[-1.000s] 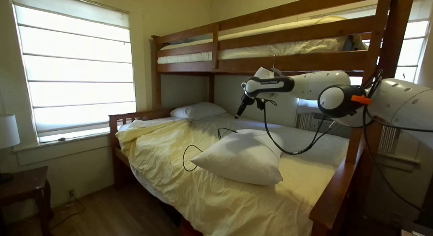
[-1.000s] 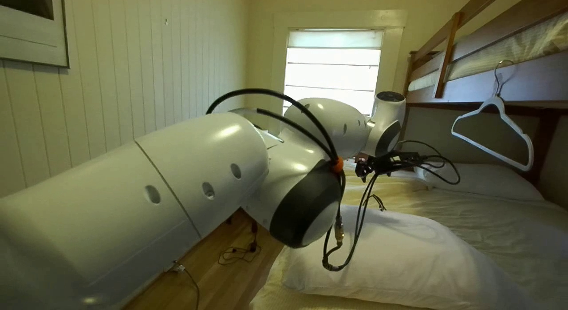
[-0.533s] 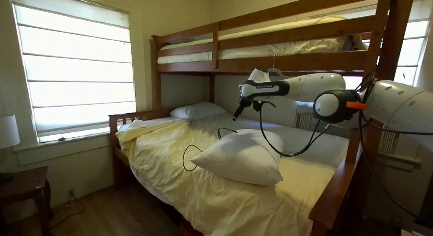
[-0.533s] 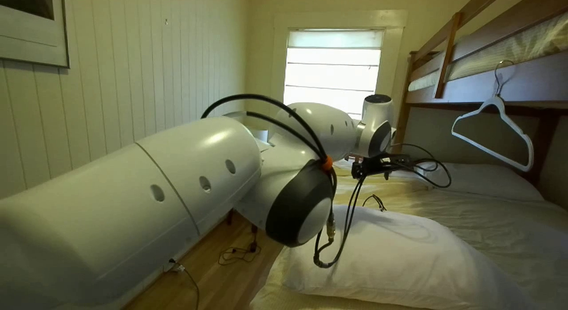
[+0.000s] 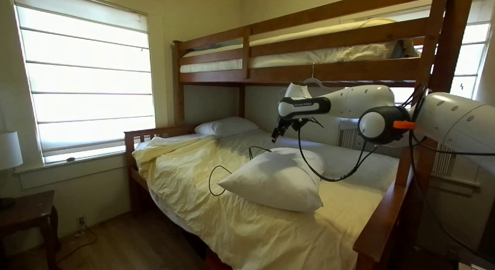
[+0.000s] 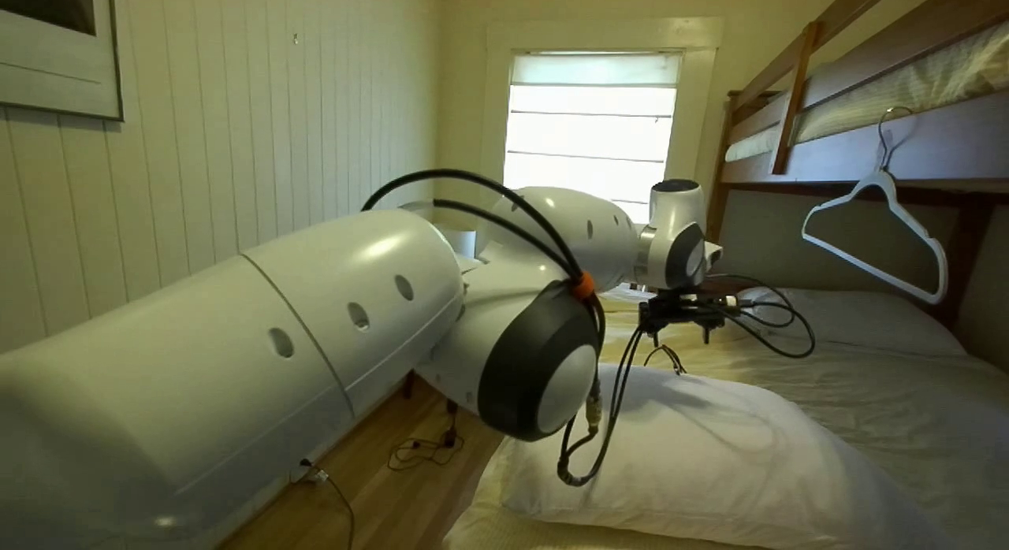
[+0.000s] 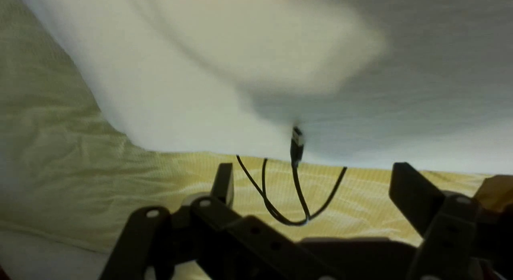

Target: Pick up the black cable from the pillow then set it back down on the pillow.

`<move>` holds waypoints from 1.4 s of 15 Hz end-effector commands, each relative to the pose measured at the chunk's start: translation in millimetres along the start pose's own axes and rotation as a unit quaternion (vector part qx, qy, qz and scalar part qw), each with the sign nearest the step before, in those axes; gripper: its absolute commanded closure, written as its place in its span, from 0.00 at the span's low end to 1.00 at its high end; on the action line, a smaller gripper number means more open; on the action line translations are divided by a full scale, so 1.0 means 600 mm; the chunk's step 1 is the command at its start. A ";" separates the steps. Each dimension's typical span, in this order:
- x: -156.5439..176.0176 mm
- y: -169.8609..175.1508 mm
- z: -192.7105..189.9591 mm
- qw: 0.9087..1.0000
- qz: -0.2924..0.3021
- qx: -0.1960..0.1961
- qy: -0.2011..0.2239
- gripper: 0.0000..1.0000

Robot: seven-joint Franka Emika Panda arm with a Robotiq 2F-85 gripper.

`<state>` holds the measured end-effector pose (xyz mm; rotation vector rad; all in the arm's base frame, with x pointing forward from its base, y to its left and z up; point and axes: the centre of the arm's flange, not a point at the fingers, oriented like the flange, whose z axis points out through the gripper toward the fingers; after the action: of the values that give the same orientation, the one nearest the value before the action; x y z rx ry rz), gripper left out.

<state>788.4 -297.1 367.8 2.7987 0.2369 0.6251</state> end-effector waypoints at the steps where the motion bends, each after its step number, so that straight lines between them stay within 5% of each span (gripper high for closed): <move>1: 0.002 0.013 0.046 0.997 0.041 -0.002 -0.066 0.00; 4: -0.012 0.015 0.085 0.995 0.072 0.016 -0.071 0.00; 11: 0.003 0.030 0.093 0.990 0.133 0.019 0.047 0.00; 12: -0.003 0.034 0.083 0.992 0.123 0.026 0.011 0.00; 15: -0.041 0.009 0.073 0.993 0.115 0.015 0.014 0.00; 19: -0.011 0.000 0.080 0.978 0.164 -0.018 0.130 0.00; 21: 0.002 -0.006 0.095 0.971 0.185 -0.018 0.151 0.00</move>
<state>796.7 -311.5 327.6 2.7538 -0.1640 1.0005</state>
